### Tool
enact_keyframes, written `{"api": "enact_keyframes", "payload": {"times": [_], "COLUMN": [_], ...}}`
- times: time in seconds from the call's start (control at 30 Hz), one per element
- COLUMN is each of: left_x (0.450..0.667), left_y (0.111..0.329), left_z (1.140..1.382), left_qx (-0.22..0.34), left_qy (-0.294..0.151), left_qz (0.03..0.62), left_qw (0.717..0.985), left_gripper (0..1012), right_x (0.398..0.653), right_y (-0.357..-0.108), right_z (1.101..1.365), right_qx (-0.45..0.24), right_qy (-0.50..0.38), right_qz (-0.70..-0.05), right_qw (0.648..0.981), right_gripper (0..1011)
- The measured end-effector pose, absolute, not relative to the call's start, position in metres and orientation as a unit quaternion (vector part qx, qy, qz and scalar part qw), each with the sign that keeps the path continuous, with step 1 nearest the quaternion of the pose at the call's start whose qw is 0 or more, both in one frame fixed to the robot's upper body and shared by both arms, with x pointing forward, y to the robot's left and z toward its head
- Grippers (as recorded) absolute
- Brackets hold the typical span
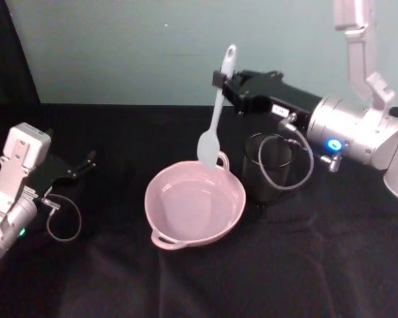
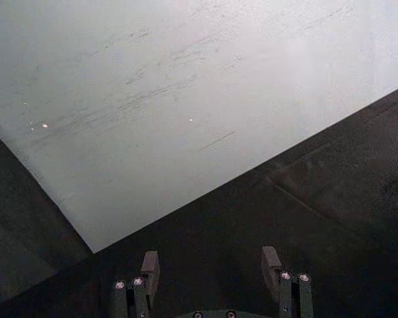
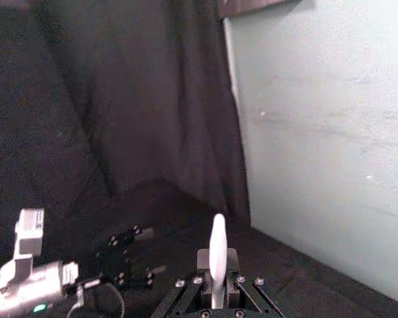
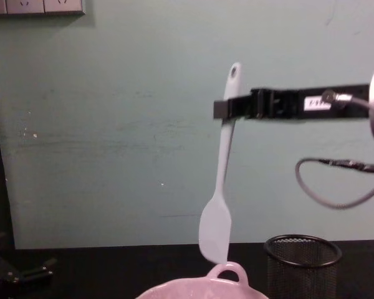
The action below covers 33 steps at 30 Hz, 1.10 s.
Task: Use the one hand to pick up the spoon and stir the clear water in the bowl.
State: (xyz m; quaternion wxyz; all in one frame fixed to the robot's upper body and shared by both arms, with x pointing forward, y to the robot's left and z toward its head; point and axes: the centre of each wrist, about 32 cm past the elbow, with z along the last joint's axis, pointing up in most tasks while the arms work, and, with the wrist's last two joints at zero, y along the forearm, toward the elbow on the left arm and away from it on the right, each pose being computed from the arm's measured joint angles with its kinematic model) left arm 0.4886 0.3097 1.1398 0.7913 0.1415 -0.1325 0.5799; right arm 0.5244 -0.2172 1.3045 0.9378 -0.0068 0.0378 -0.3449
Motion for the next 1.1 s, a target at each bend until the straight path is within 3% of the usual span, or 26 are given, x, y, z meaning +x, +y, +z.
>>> {"api": "enact_keyframes", "payload": {"times": [0.23,0.4,0.53,1.1], "left_x": [0.489,0.489,0.489,0.489], "left_y": [0.310,0.310,0.310,0.310], "left_z": [1.140,1.140,1.140,1.140], "left_qx": [0.142,0.141,0.141,0.141], "left_qy": [-0.132,-0.132,-0.132,-0.132], "left_qz": [0.580,0.580,0.580,0.580], "left_qw": [0.791,0.791,0.791,0.791], "left_gripper": [1011,1011,1011,1011], "right_x": [0.534,0.518,0.514,0.515], "right_y": [-0.211,-0.169,-0.159,-0.163], "right_z": [1.286,1.271,1.263,1.266], "right_qx": [-0.034,-0.055,-0.060,-0.059], "right_qy": [0.044,0.048,0.052,0.050], "right_qz": [-0.323,-0.307,-0.301,-0.305], "right_qw": [0.945,0.949,0.950,0.949], "right_gripper": [116,116,114,114]}}
